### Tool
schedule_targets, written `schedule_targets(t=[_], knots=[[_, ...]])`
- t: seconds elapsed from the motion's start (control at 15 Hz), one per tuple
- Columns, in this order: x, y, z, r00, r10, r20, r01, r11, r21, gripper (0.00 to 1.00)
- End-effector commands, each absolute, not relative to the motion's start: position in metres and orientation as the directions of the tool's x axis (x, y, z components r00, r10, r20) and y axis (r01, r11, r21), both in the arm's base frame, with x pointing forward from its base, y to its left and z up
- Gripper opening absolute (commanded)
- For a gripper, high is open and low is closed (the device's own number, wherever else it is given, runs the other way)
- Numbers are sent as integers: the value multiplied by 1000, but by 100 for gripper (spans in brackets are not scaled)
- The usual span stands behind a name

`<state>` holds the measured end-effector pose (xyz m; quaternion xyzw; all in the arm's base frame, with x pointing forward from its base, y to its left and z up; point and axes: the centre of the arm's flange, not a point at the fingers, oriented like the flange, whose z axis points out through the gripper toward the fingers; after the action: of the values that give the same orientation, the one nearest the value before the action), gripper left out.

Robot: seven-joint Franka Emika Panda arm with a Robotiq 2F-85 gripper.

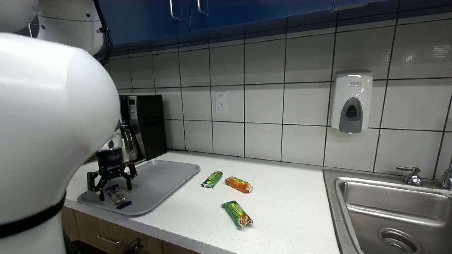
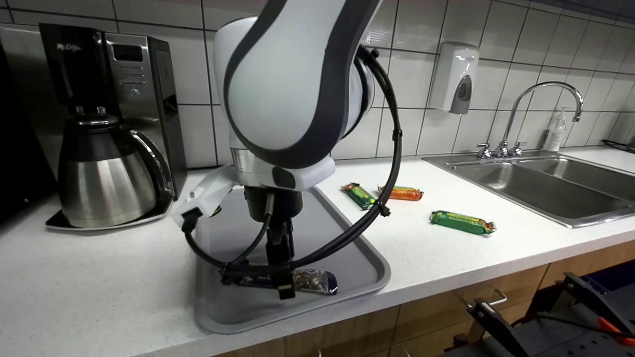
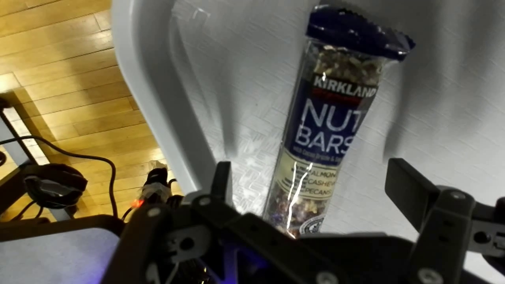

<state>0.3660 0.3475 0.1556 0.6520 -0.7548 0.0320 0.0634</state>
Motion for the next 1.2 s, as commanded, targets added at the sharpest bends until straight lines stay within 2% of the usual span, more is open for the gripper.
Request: schedule_targets(t=[0.0, 0.07, 0.13, 0.27, 0.33, 0.73, 0.8, 1.13], knots=[[365, 352, 154, -175, -976, 126, -984, 179, 20, 100], [365, 352, 154, -175, -976, 126, -984, 179, 21, 100], [365, 352, 153, -179, -976, 125, -983, 183, 20, 75], [365, 352, 153, -181, -976, 123, -983, 185, 19, 66], [365, 351, 154, -182, -976, 120, -982, 186, 16, 56], [371, 347, 161, -201, -974, 104, -980, 201, -5, 12], [372, 347, 163, -202, -974, 101, -979, 202, -10, 9], [378, 344, 178, -205, -975, 88, -978, 201, -54, 8]])
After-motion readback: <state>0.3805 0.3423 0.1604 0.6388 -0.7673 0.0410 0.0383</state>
